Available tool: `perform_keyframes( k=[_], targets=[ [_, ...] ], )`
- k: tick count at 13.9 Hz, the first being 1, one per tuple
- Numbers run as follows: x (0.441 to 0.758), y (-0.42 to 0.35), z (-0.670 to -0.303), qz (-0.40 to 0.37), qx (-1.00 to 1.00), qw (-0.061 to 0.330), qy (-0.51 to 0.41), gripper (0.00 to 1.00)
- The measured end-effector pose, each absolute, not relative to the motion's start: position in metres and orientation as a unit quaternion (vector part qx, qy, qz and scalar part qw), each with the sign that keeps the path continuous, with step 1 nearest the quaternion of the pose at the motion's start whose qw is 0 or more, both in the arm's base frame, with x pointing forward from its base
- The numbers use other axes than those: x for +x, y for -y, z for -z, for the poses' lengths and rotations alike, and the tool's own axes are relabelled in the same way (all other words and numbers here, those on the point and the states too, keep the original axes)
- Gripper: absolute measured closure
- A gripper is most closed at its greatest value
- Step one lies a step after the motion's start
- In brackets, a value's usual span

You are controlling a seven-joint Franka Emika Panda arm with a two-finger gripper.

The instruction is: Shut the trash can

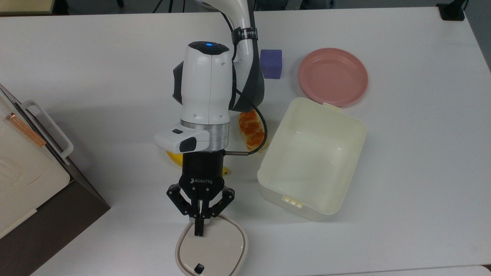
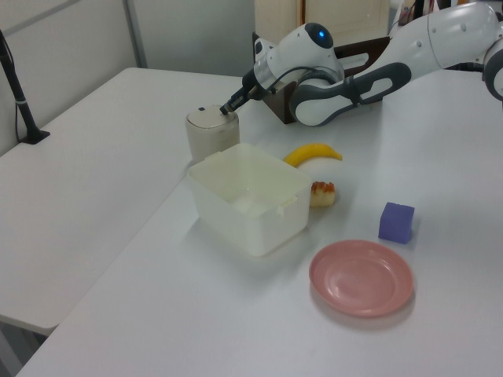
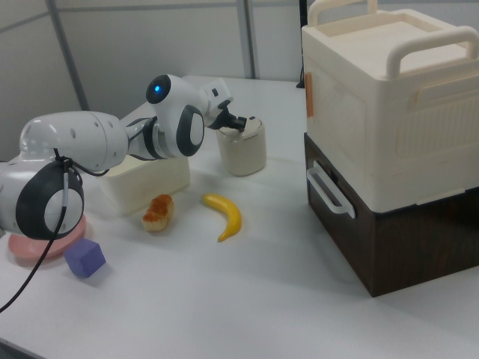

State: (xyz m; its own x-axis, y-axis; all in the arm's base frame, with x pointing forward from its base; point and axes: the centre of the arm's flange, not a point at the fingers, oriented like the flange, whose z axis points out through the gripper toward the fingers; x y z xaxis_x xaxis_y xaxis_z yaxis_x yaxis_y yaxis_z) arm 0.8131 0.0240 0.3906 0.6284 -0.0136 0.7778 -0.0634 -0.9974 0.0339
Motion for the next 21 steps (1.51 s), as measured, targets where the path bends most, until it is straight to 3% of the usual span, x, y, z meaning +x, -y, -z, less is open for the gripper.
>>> perform_keyframes(
  k=[13,17,21],
  targets=[
    [0.815,-0.026,-0.394,-0.446,0.893,0.008,0.056,0.94],
    [0.815,-0.032,-0.38,-0.447,0.893,0.037,0.018,0.94],
    [0.815,-0.033,-0.379,-0.448,0.893,0.041,0.014,0.94]
  ],
)
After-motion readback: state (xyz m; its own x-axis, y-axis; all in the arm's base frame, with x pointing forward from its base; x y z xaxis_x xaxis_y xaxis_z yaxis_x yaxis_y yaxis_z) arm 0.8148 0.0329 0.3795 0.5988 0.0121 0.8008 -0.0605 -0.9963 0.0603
